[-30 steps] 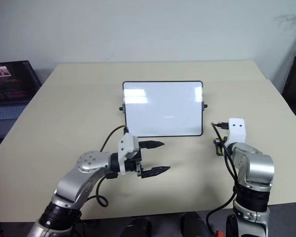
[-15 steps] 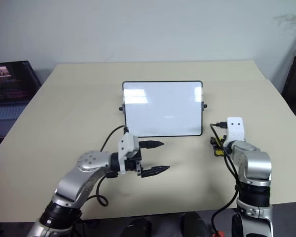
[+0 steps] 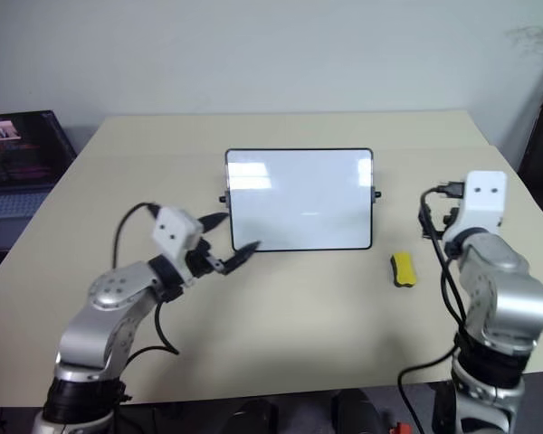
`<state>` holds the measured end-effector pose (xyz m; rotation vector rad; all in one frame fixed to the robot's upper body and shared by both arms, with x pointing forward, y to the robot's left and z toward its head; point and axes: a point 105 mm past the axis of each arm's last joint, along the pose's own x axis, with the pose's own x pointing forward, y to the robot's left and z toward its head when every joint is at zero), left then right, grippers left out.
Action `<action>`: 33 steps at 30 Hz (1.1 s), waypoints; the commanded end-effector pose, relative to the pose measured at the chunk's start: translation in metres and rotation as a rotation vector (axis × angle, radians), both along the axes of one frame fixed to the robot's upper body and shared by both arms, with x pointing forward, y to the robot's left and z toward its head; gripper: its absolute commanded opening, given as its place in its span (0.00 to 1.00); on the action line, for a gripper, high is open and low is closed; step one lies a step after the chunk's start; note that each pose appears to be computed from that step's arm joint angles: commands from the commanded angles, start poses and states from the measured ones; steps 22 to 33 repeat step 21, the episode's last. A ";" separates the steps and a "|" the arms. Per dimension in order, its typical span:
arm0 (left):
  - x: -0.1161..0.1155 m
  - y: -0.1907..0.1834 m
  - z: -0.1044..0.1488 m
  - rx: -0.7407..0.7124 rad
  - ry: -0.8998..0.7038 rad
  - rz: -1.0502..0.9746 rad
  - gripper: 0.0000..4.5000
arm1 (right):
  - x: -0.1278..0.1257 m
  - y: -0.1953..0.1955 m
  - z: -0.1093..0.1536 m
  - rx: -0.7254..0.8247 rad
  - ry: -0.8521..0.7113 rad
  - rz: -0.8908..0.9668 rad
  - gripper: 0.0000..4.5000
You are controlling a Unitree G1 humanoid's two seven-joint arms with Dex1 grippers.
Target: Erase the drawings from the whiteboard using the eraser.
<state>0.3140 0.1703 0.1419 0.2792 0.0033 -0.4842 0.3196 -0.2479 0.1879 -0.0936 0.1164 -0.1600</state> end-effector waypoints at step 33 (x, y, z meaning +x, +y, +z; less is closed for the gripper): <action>-0.097 0.035 -0.028 -0.074 0.041 0.408 1.00 | -0.110 0.038 -0.107 0.073 -0.051 0.052 1.00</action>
